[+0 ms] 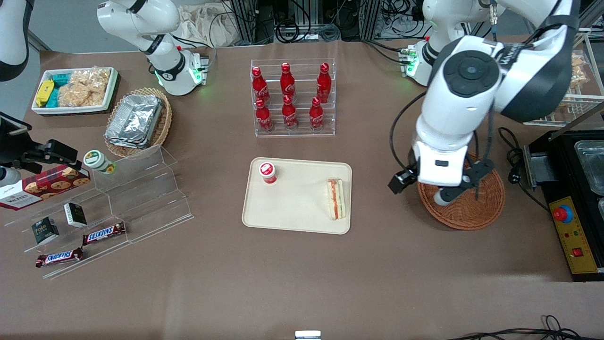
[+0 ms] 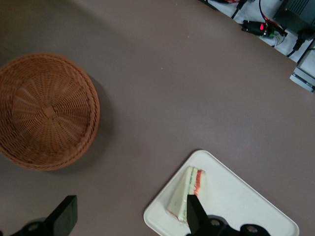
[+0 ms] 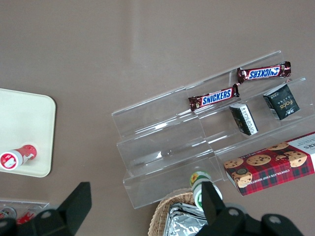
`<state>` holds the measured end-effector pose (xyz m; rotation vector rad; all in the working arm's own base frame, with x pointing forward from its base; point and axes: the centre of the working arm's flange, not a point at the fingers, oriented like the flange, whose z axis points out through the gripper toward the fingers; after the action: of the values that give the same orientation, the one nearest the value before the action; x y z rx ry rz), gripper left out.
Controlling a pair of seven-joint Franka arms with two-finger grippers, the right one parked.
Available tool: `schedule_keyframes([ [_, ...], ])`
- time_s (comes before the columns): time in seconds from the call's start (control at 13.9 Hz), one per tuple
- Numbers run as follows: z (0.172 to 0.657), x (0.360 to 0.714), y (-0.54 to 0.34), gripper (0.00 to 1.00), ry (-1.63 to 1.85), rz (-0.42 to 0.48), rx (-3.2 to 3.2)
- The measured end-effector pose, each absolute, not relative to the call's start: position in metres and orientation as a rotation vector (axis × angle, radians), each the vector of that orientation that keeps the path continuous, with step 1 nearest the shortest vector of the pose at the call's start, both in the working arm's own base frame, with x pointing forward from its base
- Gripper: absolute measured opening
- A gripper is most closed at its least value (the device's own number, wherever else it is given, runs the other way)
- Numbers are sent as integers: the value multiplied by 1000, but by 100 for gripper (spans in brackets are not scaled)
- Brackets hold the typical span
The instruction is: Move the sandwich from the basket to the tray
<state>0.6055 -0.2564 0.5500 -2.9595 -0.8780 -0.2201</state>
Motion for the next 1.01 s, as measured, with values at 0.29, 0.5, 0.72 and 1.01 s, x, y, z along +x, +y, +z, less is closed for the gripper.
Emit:
schedule_keyframes([
  [0.29,566,619,-186,100,-735,-162,-3000],
  [0.5,588,616,-126,100,-574,-103,-3039],
  [0.72,604,605,-75,100,-374,-60,-3075],
  [1.01,613,583,-25,100,-213,-42,-3097],
])
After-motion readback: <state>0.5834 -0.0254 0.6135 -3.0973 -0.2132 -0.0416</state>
